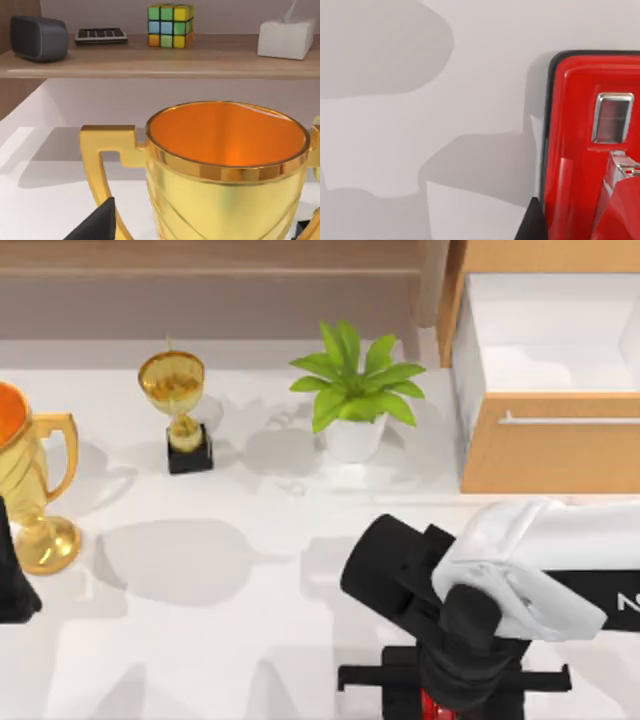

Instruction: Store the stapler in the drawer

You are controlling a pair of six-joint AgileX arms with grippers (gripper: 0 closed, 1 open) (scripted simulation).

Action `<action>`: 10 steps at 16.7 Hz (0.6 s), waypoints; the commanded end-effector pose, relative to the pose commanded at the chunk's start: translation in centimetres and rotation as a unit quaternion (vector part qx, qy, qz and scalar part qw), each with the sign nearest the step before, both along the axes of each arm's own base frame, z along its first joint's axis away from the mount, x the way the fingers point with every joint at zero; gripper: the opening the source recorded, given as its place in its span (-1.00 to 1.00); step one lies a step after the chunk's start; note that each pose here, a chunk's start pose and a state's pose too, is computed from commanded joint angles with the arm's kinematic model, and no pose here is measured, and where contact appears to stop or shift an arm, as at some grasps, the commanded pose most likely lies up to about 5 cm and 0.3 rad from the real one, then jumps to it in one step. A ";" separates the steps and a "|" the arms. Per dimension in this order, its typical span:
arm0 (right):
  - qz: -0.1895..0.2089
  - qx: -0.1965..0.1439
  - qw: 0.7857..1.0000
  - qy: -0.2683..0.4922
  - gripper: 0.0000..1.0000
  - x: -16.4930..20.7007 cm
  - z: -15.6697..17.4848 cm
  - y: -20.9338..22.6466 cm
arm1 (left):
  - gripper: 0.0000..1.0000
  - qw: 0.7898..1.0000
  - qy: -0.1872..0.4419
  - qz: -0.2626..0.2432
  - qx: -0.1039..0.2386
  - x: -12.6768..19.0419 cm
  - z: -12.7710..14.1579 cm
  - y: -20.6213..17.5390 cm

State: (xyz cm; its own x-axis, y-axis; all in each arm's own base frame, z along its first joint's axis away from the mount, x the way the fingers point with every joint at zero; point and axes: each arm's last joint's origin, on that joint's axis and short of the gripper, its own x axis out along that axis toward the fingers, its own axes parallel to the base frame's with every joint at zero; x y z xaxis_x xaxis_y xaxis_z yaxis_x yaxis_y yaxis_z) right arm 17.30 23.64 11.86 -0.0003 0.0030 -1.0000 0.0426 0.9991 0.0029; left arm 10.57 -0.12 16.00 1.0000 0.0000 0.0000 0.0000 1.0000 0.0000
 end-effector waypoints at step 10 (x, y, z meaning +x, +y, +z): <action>-0.001 -0.002 1.000 0.001 -1.00 0.0 2.8 -0.1 | 1.00 1.000 0.000 0.000 0.000 0.0 0.0 0.0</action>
State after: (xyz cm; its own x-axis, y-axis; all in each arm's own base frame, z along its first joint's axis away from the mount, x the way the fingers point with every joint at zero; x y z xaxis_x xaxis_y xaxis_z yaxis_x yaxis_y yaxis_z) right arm 17.30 23.59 14.63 -0.0026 -0.0006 -1.0000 0.0447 0.9990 -0.0007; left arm 10.57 -0.12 16.00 1.0000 0.0000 0.0000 0.0000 1.0000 0.0000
